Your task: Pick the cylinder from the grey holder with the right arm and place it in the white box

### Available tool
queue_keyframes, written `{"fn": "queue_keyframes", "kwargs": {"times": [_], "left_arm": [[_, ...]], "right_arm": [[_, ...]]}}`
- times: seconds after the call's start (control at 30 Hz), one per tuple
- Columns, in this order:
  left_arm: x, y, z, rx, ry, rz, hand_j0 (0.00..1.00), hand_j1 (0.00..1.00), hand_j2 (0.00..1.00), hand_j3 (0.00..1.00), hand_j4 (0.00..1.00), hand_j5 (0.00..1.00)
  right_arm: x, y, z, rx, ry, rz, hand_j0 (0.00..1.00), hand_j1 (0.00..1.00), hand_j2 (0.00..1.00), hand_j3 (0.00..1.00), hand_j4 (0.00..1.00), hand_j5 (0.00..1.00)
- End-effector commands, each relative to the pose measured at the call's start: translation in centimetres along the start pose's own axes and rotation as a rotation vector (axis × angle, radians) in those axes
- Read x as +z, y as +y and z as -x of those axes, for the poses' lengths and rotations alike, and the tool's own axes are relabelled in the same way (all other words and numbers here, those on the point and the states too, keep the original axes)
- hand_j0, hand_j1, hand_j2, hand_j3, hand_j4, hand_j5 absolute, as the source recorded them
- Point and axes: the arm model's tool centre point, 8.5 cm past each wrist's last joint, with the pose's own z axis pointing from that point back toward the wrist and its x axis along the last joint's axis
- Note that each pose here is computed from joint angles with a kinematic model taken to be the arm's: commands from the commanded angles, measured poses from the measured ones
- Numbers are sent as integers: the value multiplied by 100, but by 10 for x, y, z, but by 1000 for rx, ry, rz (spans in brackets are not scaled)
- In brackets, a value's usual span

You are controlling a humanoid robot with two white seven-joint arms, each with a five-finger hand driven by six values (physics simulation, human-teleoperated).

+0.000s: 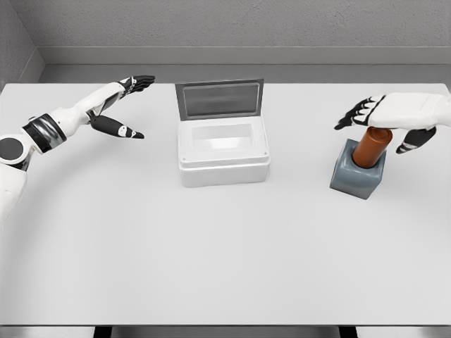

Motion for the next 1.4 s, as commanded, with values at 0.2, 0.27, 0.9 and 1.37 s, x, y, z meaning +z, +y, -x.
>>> {"fn": "queue_keyframes", "kwargs": {"times": [0.2, 0.27, 0.9, 1.37], "left_arm": [[1, 2, -1, 4, -4, -6, 100, 100, 100, 100, 100, 100], [2, 3, 0, 2, -1, -7, 100, 100, 100, 100, 100, 100], [4, 4, 0, 0, 2, -8, 100, 100, 100, 100, 100, 100], [5, 5, 0, -1, 3, -9, 100, 100, 100, 100, 100, 100]], "right_arm": [[-3, -2, -1, -1, -5, 4, 100, 100, 100, 100, 100, 100], [-2, -1, -1, -3, -5, 2, 100, 100, 100, 100, 100, 100], [-3, 1, -2, -3, -7, -5, 100, 100, 100, 100, 100, 100], [-5, 4, -4, -3, -14, -25, 87, 87, 87, 87, 87, 87]]}}
